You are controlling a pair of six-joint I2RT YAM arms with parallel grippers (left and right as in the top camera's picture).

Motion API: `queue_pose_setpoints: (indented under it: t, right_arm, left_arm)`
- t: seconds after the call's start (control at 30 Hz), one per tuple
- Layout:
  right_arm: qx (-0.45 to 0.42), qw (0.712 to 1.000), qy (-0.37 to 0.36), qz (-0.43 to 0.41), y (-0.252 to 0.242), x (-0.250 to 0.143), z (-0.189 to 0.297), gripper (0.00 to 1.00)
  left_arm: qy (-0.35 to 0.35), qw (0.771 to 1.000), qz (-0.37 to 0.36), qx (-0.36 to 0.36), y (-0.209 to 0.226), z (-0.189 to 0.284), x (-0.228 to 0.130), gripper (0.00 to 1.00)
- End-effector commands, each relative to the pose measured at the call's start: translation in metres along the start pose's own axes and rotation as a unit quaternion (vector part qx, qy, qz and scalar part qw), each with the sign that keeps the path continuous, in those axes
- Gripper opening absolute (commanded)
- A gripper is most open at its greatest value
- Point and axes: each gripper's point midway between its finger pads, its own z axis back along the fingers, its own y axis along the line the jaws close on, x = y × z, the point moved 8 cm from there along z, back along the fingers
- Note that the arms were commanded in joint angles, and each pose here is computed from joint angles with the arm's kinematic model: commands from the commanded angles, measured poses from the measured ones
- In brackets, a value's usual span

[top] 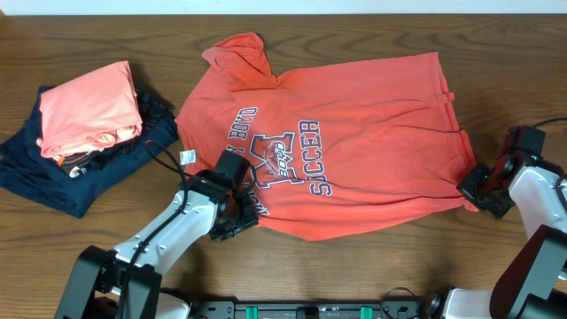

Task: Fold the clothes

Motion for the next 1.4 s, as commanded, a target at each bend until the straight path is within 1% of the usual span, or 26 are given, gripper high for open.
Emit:
queue_pose_setpoints:
  t: [0.0,0.07,0.1,0.13,0.27,0.33,0.43,0.6,0.7,0.87,0.9,0.93,0.97,1.0,1.07,1.17,1.27,1.37]
  right_arm:
    - [-0.002,1.000,-0.004,0.003,-0.001,0.004,0.001,0.02]
    - [-0.002,1.000,-0.004,0.004,-0.001,0.004,0.001,0.02]
    - [-0.002,1.000,-0.004,0.007,-0.001,0.004,0.001,0.02]
    - [-0.002,1.000,-0.004,0.007,-0.001,0.004,0.001,0.02]
    - [-0.002,1.000,-0.004,0.006,-0.001,0.004,0.001,0.02]
    - [-0.002,1.000,-0.004,0.006,-0.001,0.004,0.001,0.02]
    - [-0.002,1.000,-0.007,0.005,-0.002,0.005,0.001,0.01]
    - [-0.006,1.000,-0.012,-0.014,-0.011,0.010,0.001,0.01]
    - [-0.008,1.000,-0.011,-0.025,-0.017,0.012,0.001,0.01]
    - [-0.005,1.000,-0.008,-0.026,-0.017,0.011,0.001,0.01]
    - [-0.003,1.000,-0.007,-0.026,-0.017,0.011,0.001,0.01]
    - [-0.001,1.000,-0.007,-0.026,-0.016,0.011,0.001,0.01]
    - [0.001,1.000,-0.006,-0.026,-0.016,0.011,0.001,0.01]
    - [0.005,1.000,-0.005,-0.025,-0.015,0.011,0.001,0.01]
    - [0.006,1.000,-0.004,-0.026,-0.015,0.011,0.001,0.01]
    - [0.006,1.000,-0.004,-0.025,-0.015,0.011,0.001,0.01]
    - [0.006,1.000,-0.005,-0.025,-0.015,0.011,0.001,0.01]
    - [0.006,1.000,-0.005,-0.025,-0.015,0.011,0.001,0.01]
  left_arm:
    - [0.008,1.000,0.000,0.003,0.001,-0.006,-0.001,0.24]
    - [0.004,1.000,-0.001,-0.001,0.000,-0.006,0.000,0.19]
    - [0.004,1.000,-0.001,-0.001,0.000,-0.006,0.000,0.11]
    - [0.005,1.000,-0.001,-0.001,0.000,-0.006,0.000,0.06]
    - [0.017,1.000,0.000,0.011,0.004,-0.005,-0.004,0.06]
    - [0.031,0.999,-0.012,0.024,0.009,0.001,-0.007,0.06]
    - [0.051,0.997,-0.039,0.040,0.017,0.022,-0.005,0.06]
    - [0.057,0.996,-0.061,0.035,0.030,0.075,0.014,0.06]
    - [0.042,0.998,-0.043,0.025,0.038,0.093,0.026,0.06]
    - [0.039,0.999,-0.024,0.022,0.045,0.090,0.033,0.06]
    - [0.042,0.999,-0.024,0.023,0.045,0.088,0.032,0.13]
    - [0.045,0.998,-0.023,0.024,0.045,0.087,0.032,0.34]
    - [0.046,0.998,-0.022,0.025,0.045,0.086,0.032,0.51]
    - [0.047,0.998,-0.019,0.025,0.046,0.084,0.032,0.58]
    - [0.055,0.998,-0.018,0.014,0.044,0.084,0.030,0.65]
    - [0.085,0.996,-0.017,-0.019,0.037,0.084,0.022,0.70]
    - [0.113,0.993,-0.013,-0.010,0.035,0.083,0.010,0.72]
    - [0.142,0.990,-0.003,0.013,0.036,0.070,-0.007,0.72]
